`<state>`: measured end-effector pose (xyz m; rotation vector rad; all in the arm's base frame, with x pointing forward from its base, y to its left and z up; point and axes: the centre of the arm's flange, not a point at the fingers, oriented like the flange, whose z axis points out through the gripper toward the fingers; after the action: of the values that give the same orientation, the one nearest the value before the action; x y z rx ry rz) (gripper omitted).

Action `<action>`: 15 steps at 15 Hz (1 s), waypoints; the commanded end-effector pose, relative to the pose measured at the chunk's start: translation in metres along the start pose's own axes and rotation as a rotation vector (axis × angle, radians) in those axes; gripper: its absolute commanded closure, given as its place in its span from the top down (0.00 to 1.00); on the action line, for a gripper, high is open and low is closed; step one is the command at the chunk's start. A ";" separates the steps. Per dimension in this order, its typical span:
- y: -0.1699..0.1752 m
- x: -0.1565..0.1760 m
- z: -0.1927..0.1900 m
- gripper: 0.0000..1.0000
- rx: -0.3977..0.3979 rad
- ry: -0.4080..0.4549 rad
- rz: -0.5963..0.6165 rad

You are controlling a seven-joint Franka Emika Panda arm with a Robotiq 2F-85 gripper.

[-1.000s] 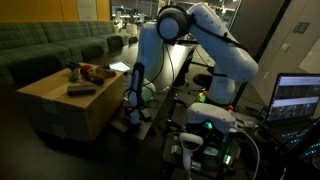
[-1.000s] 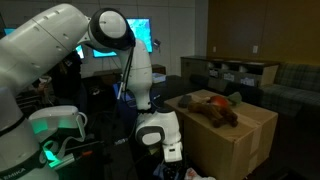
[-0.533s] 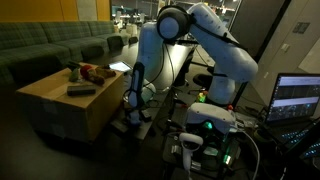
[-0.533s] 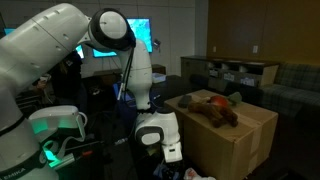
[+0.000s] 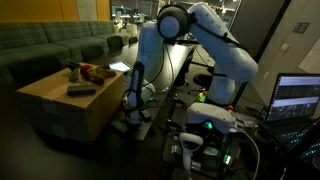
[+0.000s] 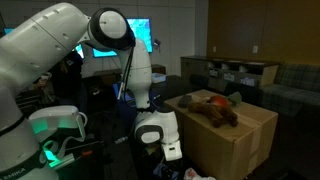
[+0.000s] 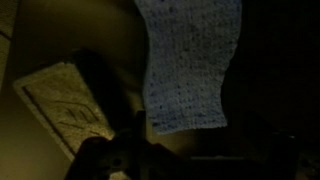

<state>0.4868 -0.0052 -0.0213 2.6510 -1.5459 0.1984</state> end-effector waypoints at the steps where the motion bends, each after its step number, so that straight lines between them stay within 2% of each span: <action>1: -0.001 -0.006 -0.016 1.00 0.001 -0.034 -0.031; 9: 0.004 -0.019 -0.023 1.00 -0.048 -0.081 -0.072; 15: -0.001 -0.038 -0.019 1.00 -0.023 -0.105 -0.094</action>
<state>0.4735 0.0188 -0.0153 2.7094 -1.4597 0.0384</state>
